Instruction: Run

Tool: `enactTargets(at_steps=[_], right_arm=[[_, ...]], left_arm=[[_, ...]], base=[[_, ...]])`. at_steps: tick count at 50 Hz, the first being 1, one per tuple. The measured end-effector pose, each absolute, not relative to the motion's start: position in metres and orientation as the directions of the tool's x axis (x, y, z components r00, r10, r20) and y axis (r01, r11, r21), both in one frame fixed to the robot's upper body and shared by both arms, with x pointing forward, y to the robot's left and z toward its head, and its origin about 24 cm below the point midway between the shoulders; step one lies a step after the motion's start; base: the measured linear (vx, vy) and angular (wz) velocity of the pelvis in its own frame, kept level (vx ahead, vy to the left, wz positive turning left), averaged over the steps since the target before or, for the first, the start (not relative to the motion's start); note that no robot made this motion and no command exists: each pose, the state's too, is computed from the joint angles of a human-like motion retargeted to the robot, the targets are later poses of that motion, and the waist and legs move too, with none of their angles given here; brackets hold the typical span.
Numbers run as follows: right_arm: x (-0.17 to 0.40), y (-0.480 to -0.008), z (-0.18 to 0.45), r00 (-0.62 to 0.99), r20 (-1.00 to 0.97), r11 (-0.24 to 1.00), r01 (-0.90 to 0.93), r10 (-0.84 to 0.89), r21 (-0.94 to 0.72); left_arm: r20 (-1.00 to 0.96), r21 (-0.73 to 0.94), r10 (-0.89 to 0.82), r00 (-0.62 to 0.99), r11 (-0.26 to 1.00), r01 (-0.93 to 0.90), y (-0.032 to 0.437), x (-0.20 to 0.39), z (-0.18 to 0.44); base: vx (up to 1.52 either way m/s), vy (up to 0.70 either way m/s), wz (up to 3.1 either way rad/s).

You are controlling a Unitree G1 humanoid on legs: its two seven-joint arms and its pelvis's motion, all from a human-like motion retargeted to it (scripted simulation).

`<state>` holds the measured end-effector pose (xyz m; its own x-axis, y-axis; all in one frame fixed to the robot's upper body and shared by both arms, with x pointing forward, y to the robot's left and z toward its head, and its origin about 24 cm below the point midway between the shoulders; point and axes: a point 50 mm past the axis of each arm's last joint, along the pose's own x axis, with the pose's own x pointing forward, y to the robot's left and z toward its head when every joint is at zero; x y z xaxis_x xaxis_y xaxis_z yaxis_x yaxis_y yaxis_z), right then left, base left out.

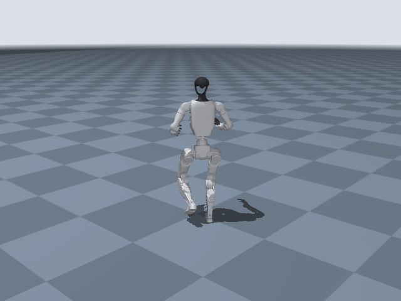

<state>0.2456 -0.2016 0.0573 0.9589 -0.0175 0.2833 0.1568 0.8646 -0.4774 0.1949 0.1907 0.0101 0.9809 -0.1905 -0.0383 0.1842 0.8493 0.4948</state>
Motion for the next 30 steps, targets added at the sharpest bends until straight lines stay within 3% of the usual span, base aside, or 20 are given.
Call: enactTargets(at_steps=[5, 10, 13, 17, 22, 26, 30], right_arm=[[0.254, -0.167, 0.106, 0.877, 0.470, 0.935, 0.080, 0.099, -0.346], [0.236, -0.158, 0.080, 0.916, 0.365, 0.933, -0.031, 0.170, -0.357], [0.220, -0.164, 0.039, 0.972, 0.192, 0.911, -0.043, 0.133, -0.409], [0.189, -0.184, -0.027, 0.996, -0.093, 0.865, -0.054, 0.008, -0.499], [0.126, -0.227, -0.067, 0.926, -0.365, 0.855, -0.111, -0.096, -0.506], [0.089, -0.246, -0.070, 0.876, -0.451, 0.884, -0.067, -0.170, -0.463], [0.109, -0.241, -0.059, 0.914, -0.369, 0.899, -0.012, -0.168, -0.438]], left_arm=[[-0.237, 0.466, -0.110, 0.965, 0.859, 0.212, 0.233, 0.132, -0.008], [-0.276, 0.401, -0.062, 0.959, 0.900, 0.174, 0.232, 0.113, -0.014], [-0.140, 0.440, -0.079, 0.987, 0.888, 0.134, 0.221, 0.142, 0.001], [0.188, 0.519, -0.099, 0.977, 0.855, -0.014, 0.196, 0.222, 0.049], [0.479, 0.418, -0.185, 0.858, 0.908, -0.038, 0.155, 0.267, 0.116], [0.540, 0.391, -0.305, 0.784, 0.916, 0.087, 0.133, 0.256, 0.128], [0.424, 0.417, -0.358, 0.832, 0.893, 0.171, 0.132, 0.242, 0.101]], base=[[0.05, 0.05, -0.01], [-0.01, 0.06, 0.38], [-0.03, 0.04, 0.34], [-0.01, 0.01, 0.07], [0.05, -0.02, -0.31], [0.03, -0.11, -0.27], [-0.05, -0.07, -0.30]])
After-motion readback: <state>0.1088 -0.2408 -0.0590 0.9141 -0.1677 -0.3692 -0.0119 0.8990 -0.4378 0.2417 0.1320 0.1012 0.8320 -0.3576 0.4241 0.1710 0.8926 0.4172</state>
